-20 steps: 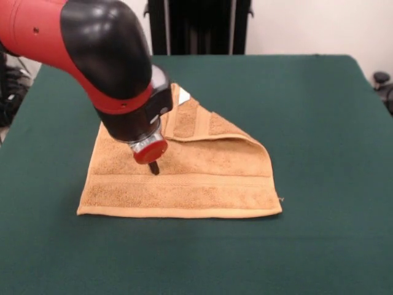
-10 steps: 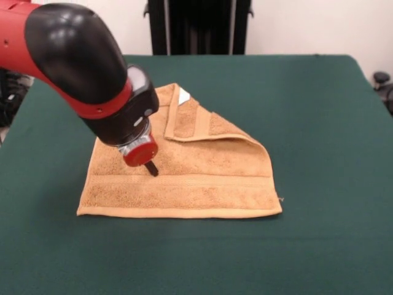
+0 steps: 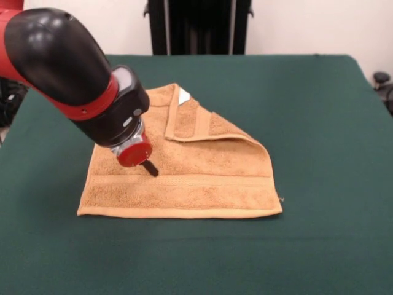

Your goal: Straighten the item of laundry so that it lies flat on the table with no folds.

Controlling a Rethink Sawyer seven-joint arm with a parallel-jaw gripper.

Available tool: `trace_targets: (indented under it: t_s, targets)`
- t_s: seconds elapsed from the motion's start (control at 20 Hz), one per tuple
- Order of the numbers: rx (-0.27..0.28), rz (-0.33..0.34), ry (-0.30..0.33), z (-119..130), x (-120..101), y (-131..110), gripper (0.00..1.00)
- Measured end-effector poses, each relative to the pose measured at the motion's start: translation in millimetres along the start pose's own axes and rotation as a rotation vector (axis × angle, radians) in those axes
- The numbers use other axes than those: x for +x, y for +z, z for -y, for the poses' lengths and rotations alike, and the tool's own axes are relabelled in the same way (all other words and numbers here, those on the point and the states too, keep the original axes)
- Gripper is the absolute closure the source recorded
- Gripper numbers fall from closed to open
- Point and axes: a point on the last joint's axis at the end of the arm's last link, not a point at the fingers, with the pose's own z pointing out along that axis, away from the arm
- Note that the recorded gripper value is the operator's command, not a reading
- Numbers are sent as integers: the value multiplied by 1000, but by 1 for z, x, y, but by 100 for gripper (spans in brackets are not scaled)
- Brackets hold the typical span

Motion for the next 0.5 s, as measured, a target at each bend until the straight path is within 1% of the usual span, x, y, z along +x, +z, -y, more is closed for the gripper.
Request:
trace_targets:
  t_s: [0.5]
  targets:
    - [-34, -41, 11, 2, -4, 1, 0]
